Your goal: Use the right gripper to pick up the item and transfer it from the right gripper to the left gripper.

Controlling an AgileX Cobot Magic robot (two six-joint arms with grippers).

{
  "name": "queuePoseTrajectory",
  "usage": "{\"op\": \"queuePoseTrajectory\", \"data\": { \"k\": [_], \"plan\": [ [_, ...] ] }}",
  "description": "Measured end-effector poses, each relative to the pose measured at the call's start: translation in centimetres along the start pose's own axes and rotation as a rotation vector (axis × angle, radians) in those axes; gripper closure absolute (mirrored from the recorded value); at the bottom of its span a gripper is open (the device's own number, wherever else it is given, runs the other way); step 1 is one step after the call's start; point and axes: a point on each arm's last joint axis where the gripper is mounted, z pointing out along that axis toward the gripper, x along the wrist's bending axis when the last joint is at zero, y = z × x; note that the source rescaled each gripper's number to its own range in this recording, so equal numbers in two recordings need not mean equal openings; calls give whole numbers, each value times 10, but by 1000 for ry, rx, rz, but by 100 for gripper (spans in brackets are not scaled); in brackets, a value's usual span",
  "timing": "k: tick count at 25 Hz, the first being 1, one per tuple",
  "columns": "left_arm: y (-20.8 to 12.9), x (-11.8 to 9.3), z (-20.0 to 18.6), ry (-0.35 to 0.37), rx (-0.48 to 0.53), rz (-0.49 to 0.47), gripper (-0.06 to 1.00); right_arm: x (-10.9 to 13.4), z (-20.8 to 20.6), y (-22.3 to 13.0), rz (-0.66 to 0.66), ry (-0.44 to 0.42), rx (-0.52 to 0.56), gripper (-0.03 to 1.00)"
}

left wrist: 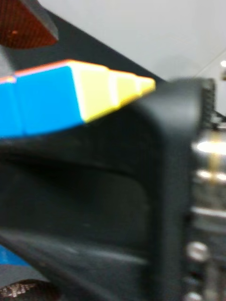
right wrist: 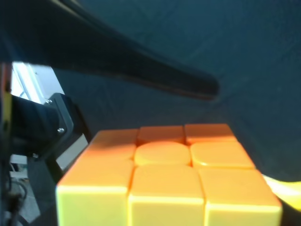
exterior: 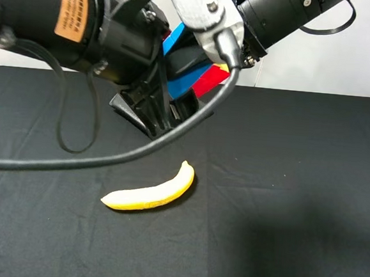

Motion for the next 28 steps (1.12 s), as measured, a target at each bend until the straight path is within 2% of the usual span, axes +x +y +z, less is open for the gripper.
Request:
{"op": "queuePoseTrajectory", "data": {
  "k": [5,24,26,28],
  "plan": [
    [-1,-2,10,-4,12,14,-1,-4,-1,-2,4,-40,19,97],
    [-1,-2,11,-3,7,-11,1,-5,-1,-1,33,-46,9,97],
    [0,-2,11,-4,4,-33,6,-5,-1,0,39,-46,2,97],
    [0,-2,11,-5,-1,-52,22,-5,-1,0,46,-46,0,97]
  ]
}}
